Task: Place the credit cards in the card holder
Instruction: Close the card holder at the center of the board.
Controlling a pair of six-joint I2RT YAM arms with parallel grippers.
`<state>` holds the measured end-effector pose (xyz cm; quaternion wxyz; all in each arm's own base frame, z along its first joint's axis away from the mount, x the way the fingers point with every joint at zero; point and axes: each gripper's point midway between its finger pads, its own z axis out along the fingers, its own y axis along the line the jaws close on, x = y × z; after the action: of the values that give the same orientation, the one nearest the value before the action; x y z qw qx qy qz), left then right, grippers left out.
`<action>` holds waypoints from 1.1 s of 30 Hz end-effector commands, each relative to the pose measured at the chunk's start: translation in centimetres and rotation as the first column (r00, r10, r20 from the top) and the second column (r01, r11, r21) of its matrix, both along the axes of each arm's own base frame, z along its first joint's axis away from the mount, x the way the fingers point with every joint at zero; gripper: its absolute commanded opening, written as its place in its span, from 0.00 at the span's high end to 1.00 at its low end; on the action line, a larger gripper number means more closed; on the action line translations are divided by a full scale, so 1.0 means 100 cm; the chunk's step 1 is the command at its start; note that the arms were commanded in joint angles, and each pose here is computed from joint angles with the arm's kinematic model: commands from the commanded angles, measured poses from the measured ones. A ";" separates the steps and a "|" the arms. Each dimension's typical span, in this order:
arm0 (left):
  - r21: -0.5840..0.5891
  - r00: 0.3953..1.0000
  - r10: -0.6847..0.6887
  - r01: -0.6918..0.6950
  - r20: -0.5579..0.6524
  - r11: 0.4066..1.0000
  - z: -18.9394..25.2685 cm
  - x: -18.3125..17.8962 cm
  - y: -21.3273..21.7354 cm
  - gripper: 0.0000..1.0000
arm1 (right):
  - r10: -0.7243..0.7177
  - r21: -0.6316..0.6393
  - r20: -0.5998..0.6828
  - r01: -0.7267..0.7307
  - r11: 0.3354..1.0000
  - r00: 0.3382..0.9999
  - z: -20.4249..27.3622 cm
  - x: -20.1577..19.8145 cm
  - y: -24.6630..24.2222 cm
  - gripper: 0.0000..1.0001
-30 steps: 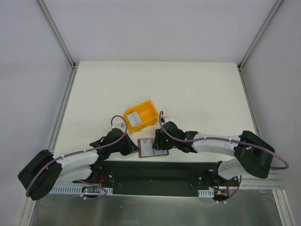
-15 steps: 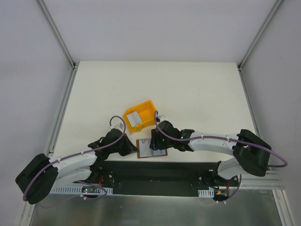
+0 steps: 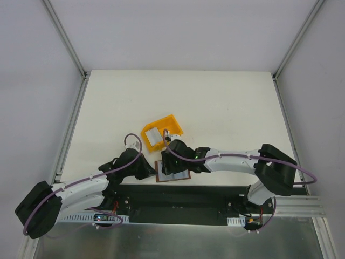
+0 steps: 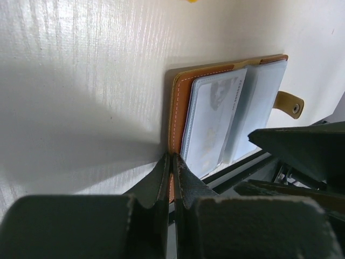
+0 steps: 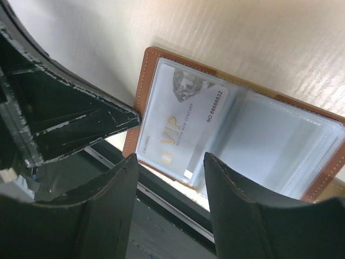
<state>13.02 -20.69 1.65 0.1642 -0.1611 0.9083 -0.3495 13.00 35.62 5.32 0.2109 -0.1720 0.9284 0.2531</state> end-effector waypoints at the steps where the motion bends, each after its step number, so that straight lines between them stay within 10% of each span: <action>1: -0.006 1.000 0.015 -0.014 0.011 1.000 0.007 0.003 0.001 1.00 | 0.016 -0.057 0.016 -0.015 0.998 1.000 -0.002 0.002 0.006 0.45; 33: -0.077 0.997 -0.004 0.010 0.074 0.997 0.031 0.005 -0.006 1.00 | 0.026 -0.207 0.071 -0.011 0.978 0.997 -0.010 0.006 0.011 0.44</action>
<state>13.10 -20.84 3.58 0.1839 -0.1546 0.8944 -0.3773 13.30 37.03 3.43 0.2069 -0.2012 0.9423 0.1697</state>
